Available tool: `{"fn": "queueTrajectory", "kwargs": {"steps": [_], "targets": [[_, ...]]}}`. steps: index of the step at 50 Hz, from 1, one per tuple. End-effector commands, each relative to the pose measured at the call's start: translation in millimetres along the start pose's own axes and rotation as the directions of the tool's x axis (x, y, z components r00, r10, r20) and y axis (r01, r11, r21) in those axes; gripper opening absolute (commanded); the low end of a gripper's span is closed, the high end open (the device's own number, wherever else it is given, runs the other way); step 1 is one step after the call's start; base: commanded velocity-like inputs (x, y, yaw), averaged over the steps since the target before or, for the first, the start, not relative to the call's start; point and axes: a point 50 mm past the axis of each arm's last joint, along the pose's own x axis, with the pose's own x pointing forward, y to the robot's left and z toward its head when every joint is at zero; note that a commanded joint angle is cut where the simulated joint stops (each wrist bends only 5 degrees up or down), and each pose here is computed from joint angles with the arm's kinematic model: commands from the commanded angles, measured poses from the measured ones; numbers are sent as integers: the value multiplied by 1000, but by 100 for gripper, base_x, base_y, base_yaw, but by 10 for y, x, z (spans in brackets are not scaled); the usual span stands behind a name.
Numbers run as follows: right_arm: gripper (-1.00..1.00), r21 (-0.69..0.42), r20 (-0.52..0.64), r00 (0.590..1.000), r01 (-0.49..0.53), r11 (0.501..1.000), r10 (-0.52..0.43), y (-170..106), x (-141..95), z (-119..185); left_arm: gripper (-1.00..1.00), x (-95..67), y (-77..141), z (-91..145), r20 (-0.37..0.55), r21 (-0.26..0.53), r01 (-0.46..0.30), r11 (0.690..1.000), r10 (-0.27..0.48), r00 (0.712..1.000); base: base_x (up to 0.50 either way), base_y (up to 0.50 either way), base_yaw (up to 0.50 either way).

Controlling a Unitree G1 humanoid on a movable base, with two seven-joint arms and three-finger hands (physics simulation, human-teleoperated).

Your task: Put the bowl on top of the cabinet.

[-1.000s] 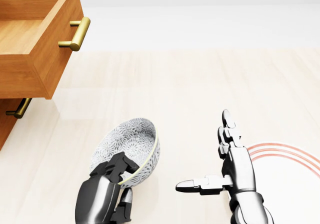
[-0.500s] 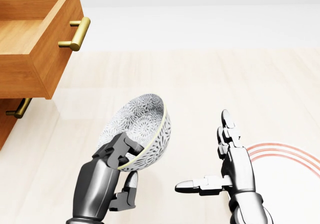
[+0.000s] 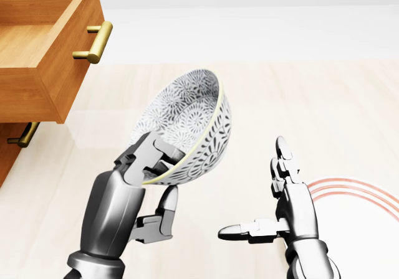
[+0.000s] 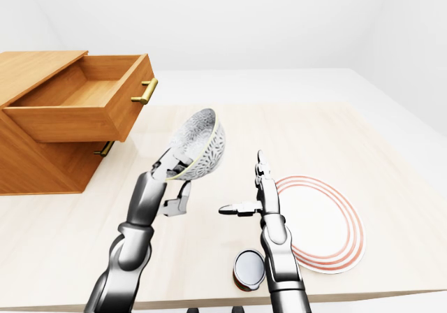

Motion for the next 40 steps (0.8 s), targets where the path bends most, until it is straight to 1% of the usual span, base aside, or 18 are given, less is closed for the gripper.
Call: {"fn": "queueTrajectory", "kwargs": {"steps": [1,9,13,19,24,26,27,30,34,35,40], "targets": [[100,1,1,1000,0,1000,0,-3,-3,5,-88,68,166,221,100,-12,-50,999,51,994,0,0,0],[100,0,-1,1000,-3,1000,3,6,3,-11,-88,108,271,371,169,-29,-66,997,70,983,0,0,0],[100,0,-1,1000,-2,1000,2,5,5,-7,-88,138,381,494,230,-47,-86,995,95,969,0,0,0],[100,-3,-1,1000,-2,1000,2,13,4,-9,-88,158,477,560,268,-47,-111,993,119,956,0,0,0],[100,-3,-1,1000,-1,1000,1,5,1,-8,-88,169,538,553,275,-51,-120,991,129,953,0,0,0],[100,-5,-3,1000,-3,1000,3,16,0,-15,-88,195,598,600,302,-51,-135,990,144,942,0,0,0],[100,-6,-3,1000,-4,1000,4,21,-2,-11,-88,203,641,654,329,-54,-144,988,154,932,0,0,0],[100,-6,-4,1000,-4,1000,4,20,1,-15,-88,205,704,732,370,-55,-152,987,162,915,0,0,0],[100,-6,-3,1000,-6,1000,6,21,-4,-16,-89,249,803,741,368,-52,-174,983,181,912,0,0,0],[100,-6,-4,1000,-6,1000,6,24,-3,-16,-88,262,858,773,369,-56,-183,982,191,910,0,0,0],[100,-8,-2,1000,-9,1000,9,38,-10,-6,-88,290,958,811,372,-59,-201,978,208,904,0,0,0]]}}
